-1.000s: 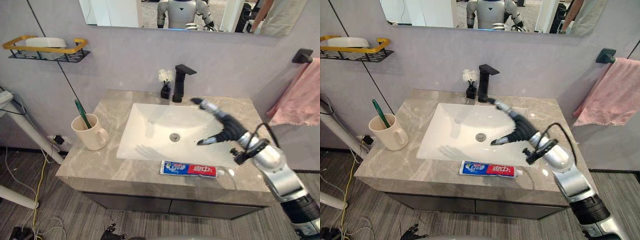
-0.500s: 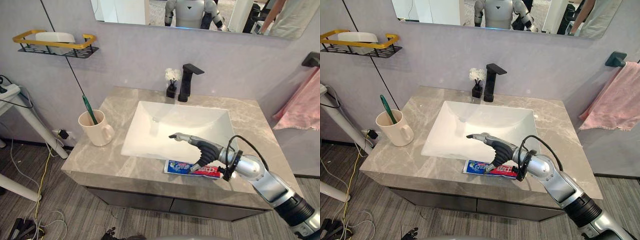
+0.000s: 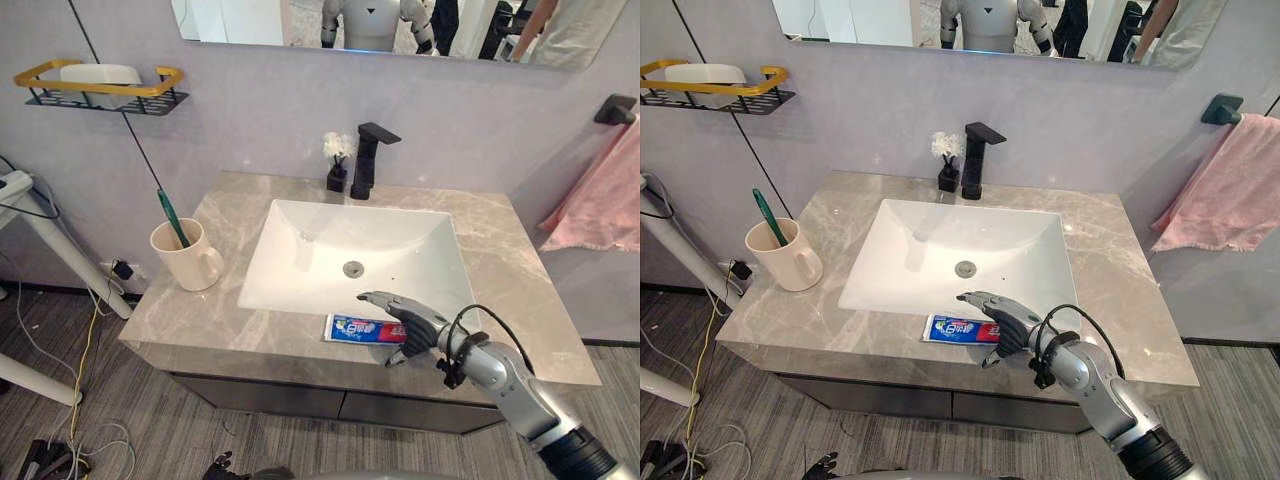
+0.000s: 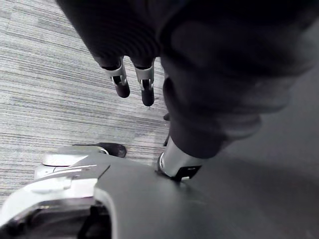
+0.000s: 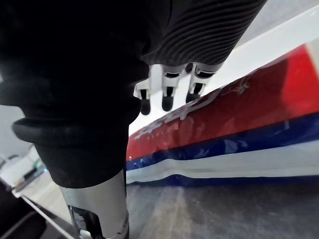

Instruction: Organize washtable

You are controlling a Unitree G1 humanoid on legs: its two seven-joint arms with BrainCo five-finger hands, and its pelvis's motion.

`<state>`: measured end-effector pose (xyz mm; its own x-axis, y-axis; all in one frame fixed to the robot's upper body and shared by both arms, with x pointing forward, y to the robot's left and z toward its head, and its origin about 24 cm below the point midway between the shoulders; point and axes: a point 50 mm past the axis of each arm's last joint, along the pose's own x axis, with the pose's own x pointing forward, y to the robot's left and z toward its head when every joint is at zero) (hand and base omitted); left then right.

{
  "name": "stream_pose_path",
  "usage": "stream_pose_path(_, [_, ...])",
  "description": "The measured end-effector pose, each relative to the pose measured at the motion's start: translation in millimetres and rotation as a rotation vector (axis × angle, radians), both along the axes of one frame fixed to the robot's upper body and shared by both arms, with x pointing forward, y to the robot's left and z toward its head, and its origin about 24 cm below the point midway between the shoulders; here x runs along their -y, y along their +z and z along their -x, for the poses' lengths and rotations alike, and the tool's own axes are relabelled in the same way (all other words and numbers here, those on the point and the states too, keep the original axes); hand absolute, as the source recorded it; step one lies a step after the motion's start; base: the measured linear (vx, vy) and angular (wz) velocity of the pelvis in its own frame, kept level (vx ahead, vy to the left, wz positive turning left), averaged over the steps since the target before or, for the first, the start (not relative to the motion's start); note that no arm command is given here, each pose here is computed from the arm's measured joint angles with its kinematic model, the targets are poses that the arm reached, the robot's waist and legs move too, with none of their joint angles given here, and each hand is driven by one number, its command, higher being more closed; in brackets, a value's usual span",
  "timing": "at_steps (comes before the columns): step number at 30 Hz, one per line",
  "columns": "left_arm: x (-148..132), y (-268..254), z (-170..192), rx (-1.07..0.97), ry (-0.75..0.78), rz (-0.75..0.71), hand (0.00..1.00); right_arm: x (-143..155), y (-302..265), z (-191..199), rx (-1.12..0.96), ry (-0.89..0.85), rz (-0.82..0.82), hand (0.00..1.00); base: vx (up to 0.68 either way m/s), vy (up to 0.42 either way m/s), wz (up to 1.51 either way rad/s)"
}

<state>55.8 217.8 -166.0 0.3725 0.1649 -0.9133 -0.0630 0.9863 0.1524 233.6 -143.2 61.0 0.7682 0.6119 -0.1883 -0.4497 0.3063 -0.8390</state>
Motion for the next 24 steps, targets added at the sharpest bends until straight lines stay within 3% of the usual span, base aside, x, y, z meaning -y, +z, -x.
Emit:
stream_pose_path(10, [1.5,-0.4,0.0,-0.003,0.003,0.005,0.00,6.8,-3.0,-2.6,0.079,-0.109,0.054,0.00,0.00,-0.001,0.00])
stream_pose_path(11, [1.6,-0.4,0.0,-0.003,0.003,0.006,0.00,7.4,-2.8,-3.2,0.083,-0.119,0.048,1.00,0.00,0.000,0.00])
stream_pose_path(24, [2.8,-0.6,0.0,-0.003,0.002,0.009,0.00,15.8,-2.8,-8.7,0.078,-0.187,0.034,1.00,0.00,0.000,0.00])
